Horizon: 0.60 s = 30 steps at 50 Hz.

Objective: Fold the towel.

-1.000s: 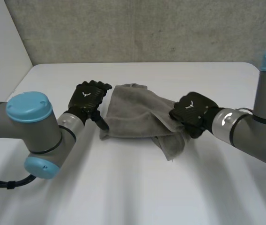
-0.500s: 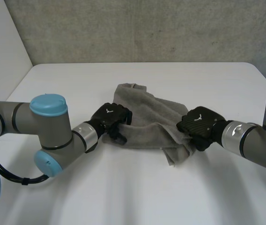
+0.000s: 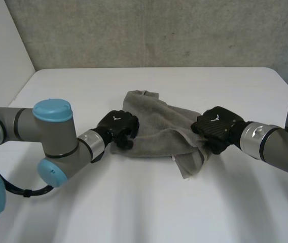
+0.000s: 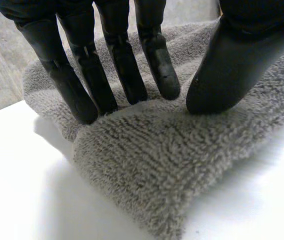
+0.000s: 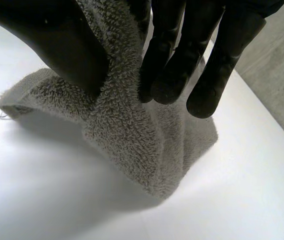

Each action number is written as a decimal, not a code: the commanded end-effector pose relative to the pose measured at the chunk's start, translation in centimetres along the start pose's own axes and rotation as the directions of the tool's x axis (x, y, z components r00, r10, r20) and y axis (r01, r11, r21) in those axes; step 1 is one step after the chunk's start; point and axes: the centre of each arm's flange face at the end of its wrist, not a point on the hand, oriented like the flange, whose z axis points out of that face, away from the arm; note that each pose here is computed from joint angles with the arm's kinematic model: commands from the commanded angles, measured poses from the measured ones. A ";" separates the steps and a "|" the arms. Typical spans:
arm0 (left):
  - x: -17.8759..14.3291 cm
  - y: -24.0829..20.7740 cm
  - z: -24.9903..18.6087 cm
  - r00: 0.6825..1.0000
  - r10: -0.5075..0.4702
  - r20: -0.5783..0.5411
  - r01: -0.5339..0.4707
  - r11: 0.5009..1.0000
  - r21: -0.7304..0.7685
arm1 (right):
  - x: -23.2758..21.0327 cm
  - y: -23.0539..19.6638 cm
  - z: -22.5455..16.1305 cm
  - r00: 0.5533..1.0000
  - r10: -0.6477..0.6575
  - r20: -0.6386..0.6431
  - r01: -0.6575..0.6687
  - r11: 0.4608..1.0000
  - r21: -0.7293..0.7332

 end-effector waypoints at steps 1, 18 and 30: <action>-0.4 -0.1 0.5 1.000 -0.006 0.014 0.006 1.000 -0.012 | 0.0 -0.3 0.0 1.000 0.001 0.000 -0.001 1.000 0.007; -0.8 -0.2 -1.2 0.996 -0.032 0.079 0.041 0.992 -0.115 | -0.3 0.4 0.0 1.000 0.013 0.008 -0.013 1.000 -0.010; -0.6 0.2 -2.5 0.995 -0.055 0.081 0.069 0.982 -0.178 | -0.1 0.6 0.0 1.000 0.015 0.002 -0.015 1.000 -0.015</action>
